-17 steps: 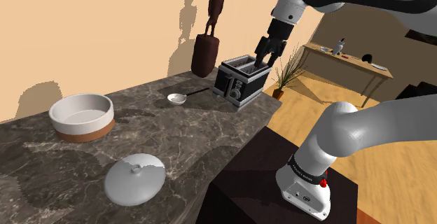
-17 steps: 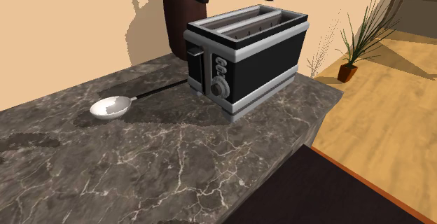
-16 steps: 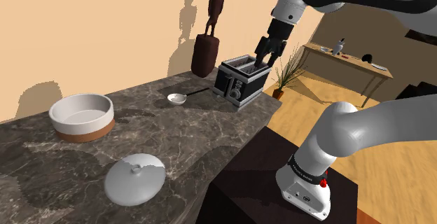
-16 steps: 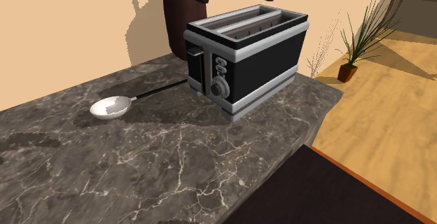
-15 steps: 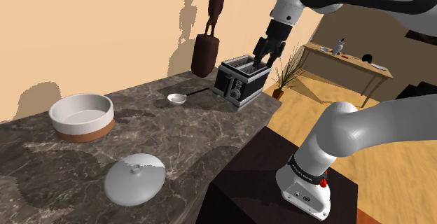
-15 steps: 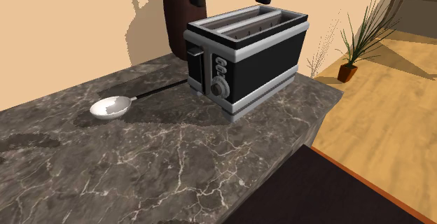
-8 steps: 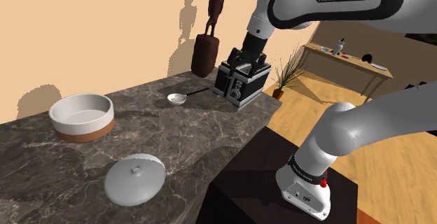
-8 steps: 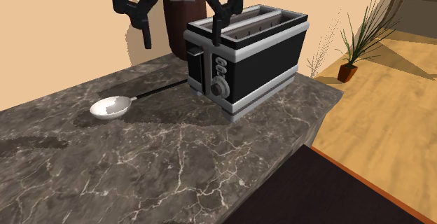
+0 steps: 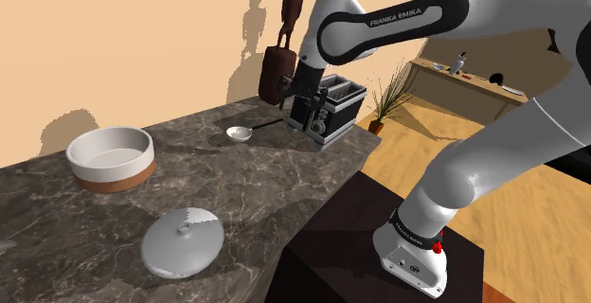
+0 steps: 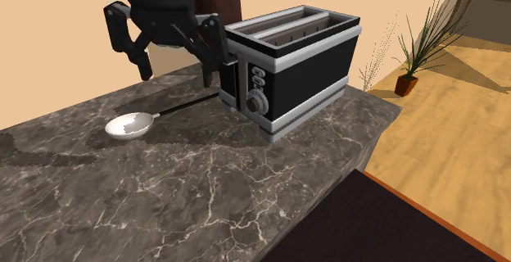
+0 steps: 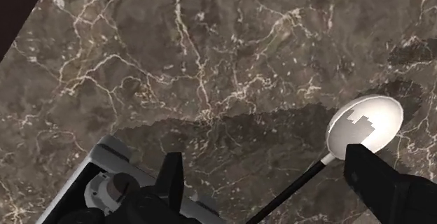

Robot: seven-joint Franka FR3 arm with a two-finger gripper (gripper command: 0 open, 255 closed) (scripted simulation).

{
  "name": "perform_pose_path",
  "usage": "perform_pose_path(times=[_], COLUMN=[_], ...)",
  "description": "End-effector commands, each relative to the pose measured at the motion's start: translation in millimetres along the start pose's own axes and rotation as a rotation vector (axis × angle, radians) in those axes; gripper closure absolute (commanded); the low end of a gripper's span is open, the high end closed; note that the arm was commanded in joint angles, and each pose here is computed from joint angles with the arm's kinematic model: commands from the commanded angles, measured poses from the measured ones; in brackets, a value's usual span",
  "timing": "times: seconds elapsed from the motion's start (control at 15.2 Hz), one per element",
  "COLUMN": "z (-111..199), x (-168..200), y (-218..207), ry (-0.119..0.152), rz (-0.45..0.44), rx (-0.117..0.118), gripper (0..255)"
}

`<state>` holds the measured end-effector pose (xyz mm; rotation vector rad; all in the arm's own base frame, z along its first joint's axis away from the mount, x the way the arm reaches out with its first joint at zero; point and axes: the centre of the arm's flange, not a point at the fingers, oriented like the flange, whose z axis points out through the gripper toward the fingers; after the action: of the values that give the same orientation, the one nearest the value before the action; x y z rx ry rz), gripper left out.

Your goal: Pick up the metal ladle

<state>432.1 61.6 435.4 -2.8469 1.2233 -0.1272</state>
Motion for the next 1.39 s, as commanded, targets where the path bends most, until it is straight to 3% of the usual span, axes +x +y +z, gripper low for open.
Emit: perform_pose_path(times=[0.0,0.92,1.32], z=[17.5,139.8,171.7], x=[10.0,119.0,123.8], y=[-17.3,-93.0,-92.8], ry=[0.014,0.106,0.110], rz=[0.095,0.708,0.737], rx=[-0.002,-0.036,-0.038], gripper=[0,0,0])
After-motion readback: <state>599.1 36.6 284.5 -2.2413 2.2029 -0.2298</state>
